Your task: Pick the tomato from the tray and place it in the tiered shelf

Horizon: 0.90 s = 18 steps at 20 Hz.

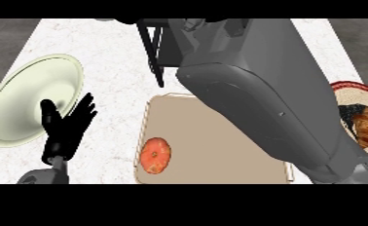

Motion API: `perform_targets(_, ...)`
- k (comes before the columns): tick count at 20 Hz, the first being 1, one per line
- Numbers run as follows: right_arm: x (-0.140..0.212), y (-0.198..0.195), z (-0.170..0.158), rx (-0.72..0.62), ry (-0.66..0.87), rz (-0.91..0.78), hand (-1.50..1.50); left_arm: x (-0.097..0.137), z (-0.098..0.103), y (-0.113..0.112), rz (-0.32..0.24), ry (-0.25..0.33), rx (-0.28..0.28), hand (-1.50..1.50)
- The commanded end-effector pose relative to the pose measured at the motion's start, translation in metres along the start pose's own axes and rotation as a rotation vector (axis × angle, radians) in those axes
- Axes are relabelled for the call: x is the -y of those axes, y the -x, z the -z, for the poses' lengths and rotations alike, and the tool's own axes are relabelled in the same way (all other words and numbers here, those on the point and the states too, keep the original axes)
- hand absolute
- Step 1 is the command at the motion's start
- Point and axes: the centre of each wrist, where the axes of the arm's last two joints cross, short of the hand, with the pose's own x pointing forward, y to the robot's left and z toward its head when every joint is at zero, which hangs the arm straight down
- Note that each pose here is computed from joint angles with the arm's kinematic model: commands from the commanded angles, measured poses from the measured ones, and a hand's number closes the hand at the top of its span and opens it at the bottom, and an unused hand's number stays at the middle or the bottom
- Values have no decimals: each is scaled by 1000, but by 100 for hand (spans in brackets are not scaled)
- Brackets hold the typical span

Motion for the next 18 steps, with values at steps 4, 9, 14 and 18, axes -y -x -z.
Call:
perform_targets(4,22,8,52,-106,-71,-36,150,9,4,-9,11,4,6,0)
perform_targets(9,-1,22,62,-98,-110,-109,150,-5,2,-8,19,-1,8,0)
perform_targets(14,-12,56,89,-94,-102,-141,150,8,-10,12,-4,25,25,0)
perform_targets(18,-24,66,100,-90,-80,-141,150,16,7,5,3,11,24,0)
